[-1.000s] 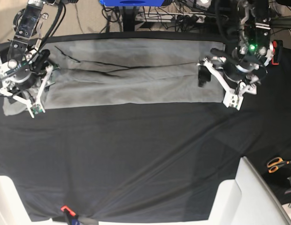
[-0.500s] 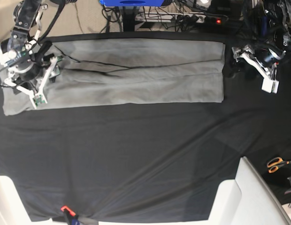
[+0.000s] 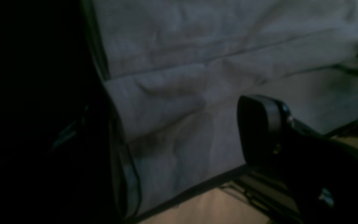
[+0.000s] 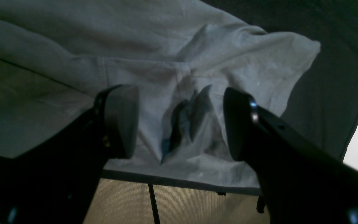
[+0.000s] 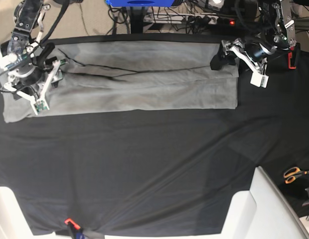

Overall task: Fold the T-shirt properly
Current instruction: 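Carry the held hem with the left gripper toward the right gripper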

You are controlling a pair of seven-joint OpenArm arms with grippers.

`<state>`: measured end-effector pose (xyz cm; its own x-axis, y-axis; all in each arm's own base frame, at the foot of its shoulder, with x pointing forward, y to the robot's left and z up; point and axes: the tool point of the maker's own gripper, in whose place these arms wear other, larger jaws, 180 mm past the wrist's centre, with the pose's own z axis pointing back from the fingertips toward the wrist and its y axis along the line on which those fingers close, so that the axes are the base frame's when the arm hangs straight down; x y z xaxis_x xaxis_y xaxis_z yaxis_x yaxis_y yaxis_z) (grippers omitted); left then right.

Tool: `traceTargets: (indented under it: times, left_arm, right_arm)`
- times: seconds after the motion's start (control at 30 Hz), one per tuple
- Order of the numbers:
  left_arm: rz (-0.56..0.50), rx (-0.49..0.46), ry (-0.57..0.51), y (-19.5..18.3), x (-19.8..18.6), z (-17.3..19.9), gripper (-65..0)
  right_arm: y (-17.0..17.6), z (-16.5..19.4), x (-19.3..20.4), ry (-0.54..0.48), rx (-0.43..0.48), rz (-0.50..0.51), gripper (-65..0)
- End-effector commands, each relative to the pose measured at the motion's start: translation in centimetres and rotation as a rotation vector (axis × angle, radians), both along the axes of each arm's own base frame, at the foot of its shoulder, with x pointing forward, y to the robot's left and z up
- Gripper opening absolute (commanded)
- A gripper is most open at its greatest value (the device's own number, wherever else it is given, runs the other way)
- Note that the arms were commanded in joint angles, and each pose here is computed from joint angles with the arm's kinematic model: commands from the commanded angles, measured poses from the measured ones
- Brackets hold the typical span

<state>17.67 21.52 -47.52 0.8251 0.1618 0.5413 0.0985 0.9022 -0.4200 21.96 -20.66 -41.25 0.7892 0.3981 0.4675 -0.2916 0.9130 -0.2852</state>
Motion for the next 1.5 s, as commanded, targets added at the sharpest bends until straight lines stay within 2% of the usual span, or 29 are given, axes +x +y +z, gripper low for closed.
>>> traceTargets:
  times: [0.0,0.17,0.23,0.27,0.33,0.43,0.47,0.6,0.7,0.77,0.93,1.1,1.23,1.37,1.47]
  left_arm:
    - [-0.017,0.021,0.038,0.2,-0.5,-0.6,-7.9]
    - [-0.009,0.007,0.042,-0.2,-0.3,-0.9,-8.2]
    - [-0.005,0.008,0.041,-0.1,-0.3,-0.8,-12.0]
    - [-0.003,0.009,0.041,0.0,-0.3,-0.8,-16.8]
    - [-0.003,0.009,0.027,0.0,0.4,-0.6,-30.9]
    - [0.016,-0.005,0.045,0.2,0.4,-1.3,-60.6]
    - [0.022,-0.008,0.034,0.2,1.0,-1.2,-65.0]
    - [0.053,-0.02,-0.06,0.2,2.7,-0.1,-65.0]
    - [0.035,-0.003,-0.095,0.1,3.0,1.0,-65.0]
    - [0.009,0.018,-0.138,-0.2,3.3,2.4,-65.0]
    - [0.054,0.123,-0.188,1.1,3.6,4.4,-65.0]
    - [-0.008,0.256,-0.187,2.1,3.0,4.8,-65.0]
    - [-0.074,0.35,-0.224,1.9,2.8,6.6,-65.0]
    - [-0.151,0.416,-0.295,-0.7,3.4,9.0,-65.0]
    - [-0.254,0.446,-0.31,-4.3,3.4,8.8,-65.0]
  right_arm:
    - [-0.1,1.0,0.8,-0.042,-0.002,0.003,-25.2]
    - [-0.1,0.9,0.8,-0.039,-0.001,0.003,-25.2]
    - [-0.1,0.8,0.7,-0.037,0.0,0.003,-25.2]
    - [-0.1,0.8,0.7,-0.037,0.0,0.003,-25.2]
    - [-0.1,0.8,0.7,-0.037,0.0,0.003,-25.2]
    - [-0.1,0.8,0.7,-0.037,0.0,0.003,-25.2]
    - [-0.1,0.8,0.7,-0.037,0.0,0.003,-25.2]
    - [-0.1,0.8,0.7,-0.037,-0.002,0.003,-25.2]
    - [-0.1,0.8,0.7,-0.037,-0.002,0.003,-25.2]
    - [-0.1,0.8,0.7,-0.037,-0.002,0.003,-25.2]
    - [-0.1,0.9,0.8,-0.039,-0.002,0.003,-25.2]
    - [-0.1,0.9,0.8,-0.039,-0.002,0.003,-25.2]
    - [-0.1,0.9,0.8,-0.039,-0.002,0.003,-25.2]
    - [-0.1,0.8,0.7,-0.037,-0.002,0.003,-25.2]
    - [-0.1,0.8,0.7,-0.037,-0.002,0.003,-25.2]
